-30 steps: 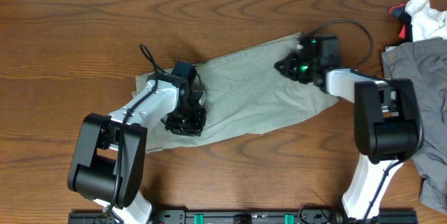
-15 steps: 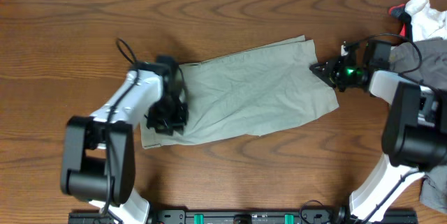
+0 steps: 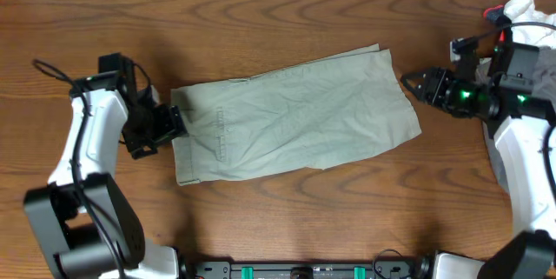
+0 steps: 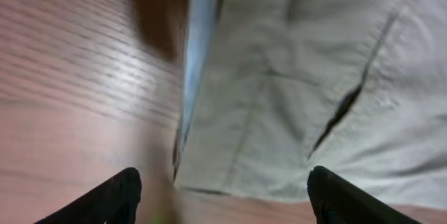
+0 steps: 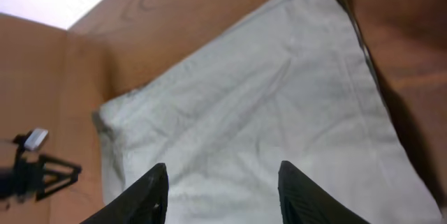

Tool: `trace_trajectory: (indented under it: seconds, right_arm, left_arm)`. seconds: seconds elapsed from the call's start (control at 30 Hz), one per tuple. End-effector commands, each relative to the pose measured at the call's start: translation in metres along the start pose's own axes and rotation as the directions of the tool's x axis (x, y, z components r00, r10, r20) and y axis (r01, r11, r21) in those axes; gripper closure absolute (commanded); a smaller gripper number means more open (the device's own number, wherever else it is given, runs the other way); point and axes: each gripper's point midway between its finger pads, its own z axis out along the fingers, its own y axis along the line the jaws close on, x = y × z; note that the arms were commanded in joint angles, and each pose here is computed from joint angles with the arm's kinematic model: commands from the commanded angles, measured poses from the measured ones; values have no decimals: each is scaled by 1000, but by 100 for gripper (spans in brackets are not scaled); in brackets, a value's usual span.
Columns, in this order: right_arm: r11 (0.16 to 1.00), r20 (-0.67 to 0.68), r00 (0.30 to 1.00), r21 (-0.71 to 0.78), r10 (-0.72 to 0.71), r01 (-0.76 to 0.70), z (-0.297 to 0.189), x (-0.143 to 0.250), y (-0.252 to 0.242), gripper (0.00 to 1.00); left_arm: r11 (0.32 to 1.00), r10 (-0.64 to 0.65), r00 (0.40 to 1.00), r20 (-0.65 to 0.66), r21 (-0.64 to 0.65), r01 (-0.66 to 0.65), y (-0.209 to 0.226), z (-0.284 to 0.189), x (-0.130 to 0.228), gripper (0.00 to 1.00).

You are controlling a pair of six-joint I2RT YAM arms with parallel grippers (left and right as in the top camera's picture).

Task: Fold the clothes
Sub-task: 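Grasp the left end of the folded trousers with the left gripper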

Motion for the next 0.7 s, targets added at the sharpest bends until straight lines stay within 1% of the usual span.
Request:
trace_trajectory:
  seconds: [0.0,0.37,0.43,0.53,0.6,0.63,0.67]
  right_arm:
    - [999,1,999,16,-34,34,-7,4,2,52]
    - [1000,-53,999,27,-3,4,-8,18,0,57]
    - [1000,-53,999,27,-4,6,-8,19,0,58]
    - [1000,-52,999,27,-4,5,-8,18,0,60]
    - [1000,-53,999,27,-4,6,-8,18,0,61]
    - [1000,-52,999,27,-4,5,-8,18,0,62]
    - [1000,-52,999,27,-4,5,-8,18,0,62]
  left_arm:
    - [998,-26,997,-74,53,30,-1,21,4,22]
    - [998,-55,984,-167,31,61,10,68,-2,21]
    - [997,-60,980,-189,33,67,10,77,-1,23]
    - [993,-46,973,-228,96,69,0,90,2,31]
    - [987,-18,969,-248,149,57,-9,100,5,38]
    - [986,-13,967,-254,158,55,-11,103,6,44]
    - [985,-10,965,-261,163,54,-13,106,7,52]
